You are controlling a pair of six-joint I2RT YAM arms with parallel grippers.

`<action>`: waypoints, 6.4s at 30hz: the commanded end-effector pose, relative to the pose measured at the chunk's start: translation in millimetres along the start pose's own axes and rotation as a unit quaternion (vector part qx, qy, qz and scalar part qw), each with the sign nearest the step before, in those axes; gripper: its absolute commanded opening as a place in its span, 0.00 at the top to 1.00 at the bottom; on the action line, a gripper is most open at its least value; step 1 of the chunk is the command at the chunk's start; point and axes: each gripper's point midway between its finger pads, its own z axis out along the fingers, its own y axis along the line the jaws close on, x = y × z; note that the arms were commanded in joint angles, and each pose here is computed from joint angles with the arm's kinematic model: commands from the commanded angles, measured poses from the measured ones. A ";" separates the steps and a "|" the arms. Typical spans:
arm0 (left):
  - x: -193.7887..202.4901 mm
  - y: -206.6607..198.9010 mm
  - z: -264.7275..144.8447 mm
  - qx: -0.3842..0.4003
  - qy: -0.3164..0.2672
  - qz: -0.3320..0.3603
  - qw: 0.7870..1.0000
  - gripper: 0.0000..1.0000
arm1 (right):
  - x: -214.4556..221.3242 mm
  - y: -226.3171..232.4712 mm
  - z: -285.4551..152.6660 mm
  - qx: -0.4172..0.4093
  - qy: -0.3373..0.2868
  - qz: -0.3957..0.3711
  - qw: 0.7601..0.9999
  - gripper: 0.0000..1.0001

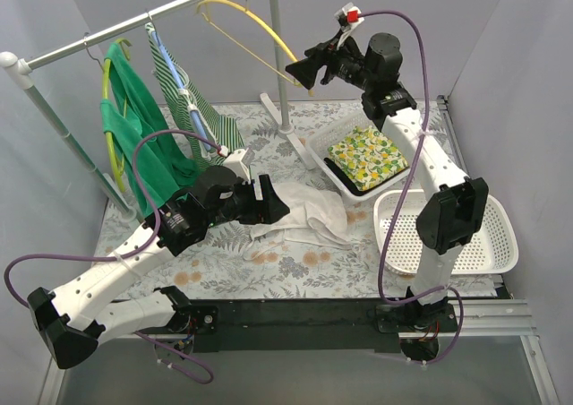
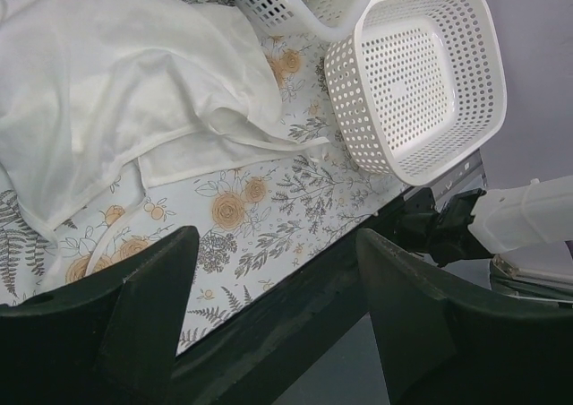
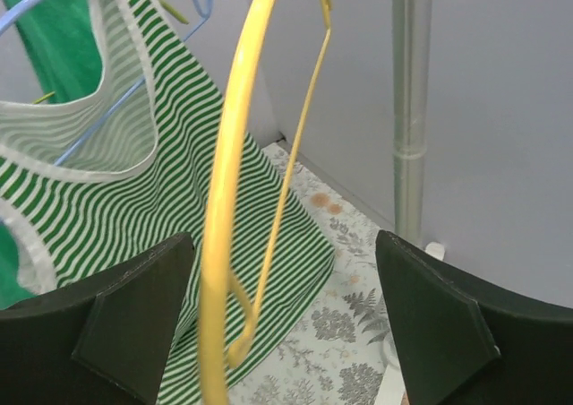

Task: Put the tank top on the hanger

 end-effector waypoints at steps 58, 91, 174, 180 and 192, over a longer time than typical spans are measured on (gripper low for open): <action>-15.0 -7.2 -10.0 0.012 -0.032 0.002 0.999 0.29 | -90.0 53.8 30.1 0.128 -0.075 -0.147 0.978 0.99; 24.5 39.5 21.1 -0.050 -0.001 -0.010 0.999 0.28 | 53.1 136.9 -180.6 0.165 0.066 0.080 0.981 0.99; 36.1 70.7 35.3 -0.118 0.007 -0.001 0.993 0.96 | 220.7 231.1 -257.3 -0.080 0.201 0.182 0.959 0.99; 32.9 59.1 34.4 -0.092 0.010 0.011 0.996 0.92 | 237.5 224.3 -248.1 -0.087 0.203 0.183 0.958 0.99; 37.0 62.3 35.5 -0.092 0.021 0.036 0.995 0.65 | 265.4 207.9 -234.7 -0.073 0.198 0.166 0.963 0.99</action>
